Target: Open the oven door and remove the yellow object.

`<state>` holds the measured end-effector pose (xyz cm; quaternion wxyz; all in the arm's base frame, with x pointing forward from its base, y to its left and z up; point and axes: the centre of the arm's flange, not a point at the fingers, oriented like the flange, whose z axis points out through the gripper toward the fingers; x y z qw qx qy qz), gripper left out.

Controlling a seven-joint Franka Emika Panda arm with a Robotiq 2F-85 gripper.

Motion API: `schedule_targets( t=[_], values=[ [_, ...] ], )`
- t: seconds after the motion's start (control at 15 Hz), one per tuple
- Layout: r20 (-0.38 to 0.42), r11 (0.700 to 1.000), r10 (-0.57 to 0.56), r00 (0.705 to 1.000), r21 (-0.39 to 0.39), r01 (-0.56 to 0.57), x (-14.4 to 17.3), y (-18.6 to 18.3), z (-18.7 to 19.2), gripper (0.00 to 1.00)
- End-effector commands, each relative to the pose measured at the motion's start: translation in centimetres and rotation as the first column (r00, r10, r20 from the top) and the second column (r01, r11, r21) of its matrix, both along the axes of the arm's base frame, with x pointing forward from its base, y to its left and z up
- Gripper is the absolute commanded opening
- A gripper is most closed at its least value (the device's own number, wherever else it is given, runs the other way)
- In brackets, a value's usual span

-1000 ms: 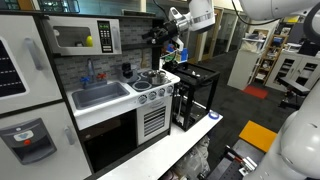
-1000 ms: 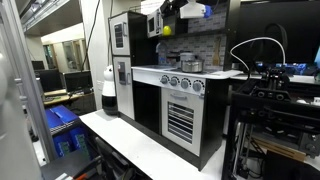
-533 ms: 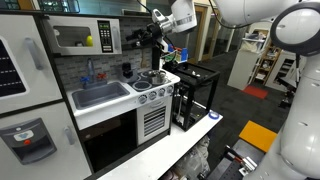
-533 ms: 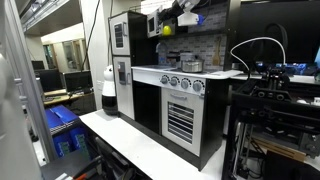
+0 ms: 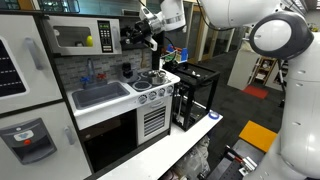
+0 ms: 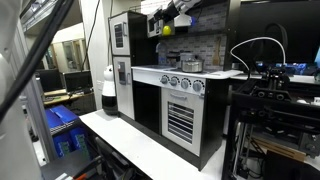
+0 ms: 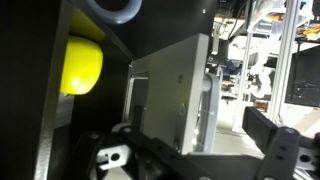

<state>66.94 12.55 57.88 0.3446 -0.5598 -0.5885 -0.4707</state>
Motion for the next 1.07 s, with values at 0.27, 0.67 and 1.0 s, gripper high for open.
schedule_targets(
  t=[0.27, 0.67, 1.0],
  values=[
    [0.000, 0.989, 0.144, 0.990, 0.021, -0.144, 0.5, 3.6, 1.3, 1.00],
    [-0.026, 0.977, 0.213, 0.977, -0.014, -0.214, -3.6, 6.7, 2.3, 1.00],
    [-0.011, 0.966, 0.247, 0.969, -0.073, -0.247, -6.7, 8.9, 3.8, 1.00]
  ],
)
